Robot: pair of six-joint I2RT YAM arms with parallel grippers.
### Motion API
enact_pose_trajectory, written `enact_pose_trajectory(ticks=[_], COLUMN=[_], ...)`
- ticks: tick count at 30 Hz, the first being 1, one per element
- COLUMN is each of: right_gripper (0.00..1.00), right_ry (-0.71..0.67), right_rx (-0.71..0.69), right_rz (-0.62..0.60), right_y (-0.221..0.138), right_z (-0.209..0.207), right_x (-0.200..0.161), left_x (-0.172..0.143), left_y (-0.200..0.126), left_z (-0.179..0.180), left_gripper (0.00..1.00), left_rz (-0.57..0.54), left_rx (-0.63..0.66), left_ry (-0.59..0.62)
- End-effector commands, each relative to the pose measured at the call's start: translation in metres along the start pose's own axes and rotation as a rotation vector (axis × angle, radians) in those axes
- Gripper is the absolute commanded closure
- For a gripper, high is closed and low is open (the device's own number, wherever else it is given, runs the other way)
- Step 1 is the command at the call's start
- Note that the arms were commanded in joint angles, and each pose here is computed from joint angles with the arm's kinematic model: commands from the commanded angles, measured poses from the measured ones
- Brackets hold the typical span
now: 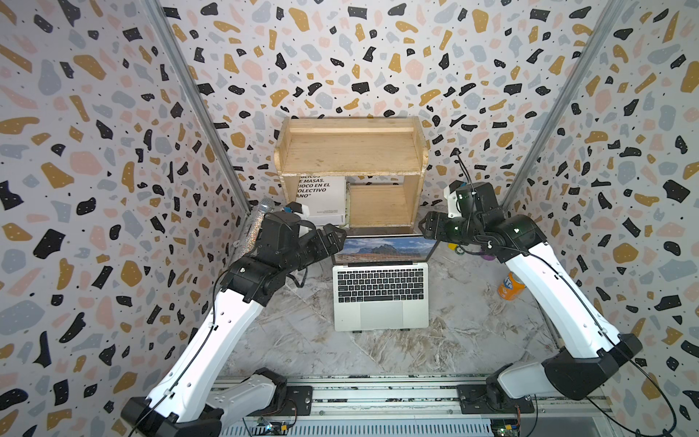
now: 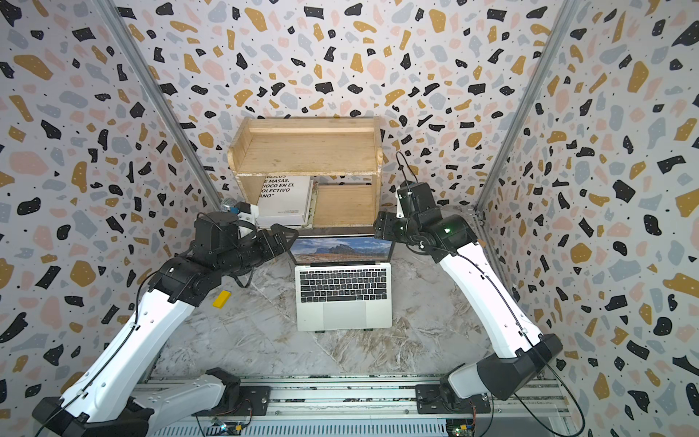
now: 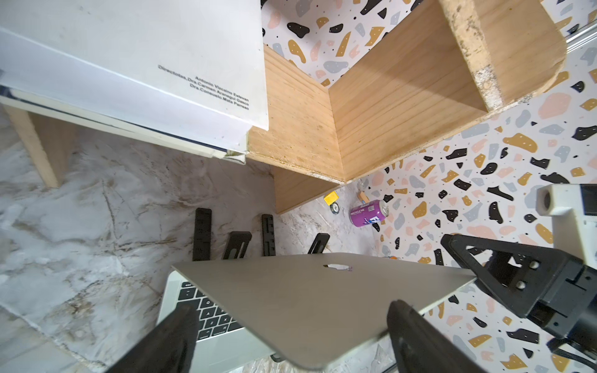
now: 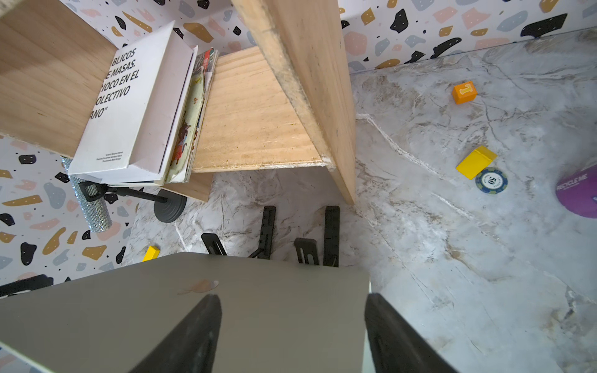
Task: Close the laptop lid and set it aside
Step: Close the lid of the laptop.
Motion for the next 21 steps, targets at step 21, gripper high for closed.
enact_pose_trajectory(ticks=[21], right_gripper=[0.25], right_ry=[-0.084], right_rx=[-0.065], right_rz=[0.027], right_y=[-0.011], right_z=[0.003], right_x=[0.017], left_x=[0.046], left_y=[-0.003], left_z=[-0.026], left_gripper=[0.1], left_rz=[-0.049], left_rx=[0.188], left_ry=[0.319])
Point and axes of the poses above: each gripper's point midway between its finger pads, its own y axis out along the fingers, its own z axis along the line the jaws close on, x = y × z, the point moved 5 cm from there along -y, back along the fingers, and after that the axes turned 4 degrees about -y, right-handed, at the moved point
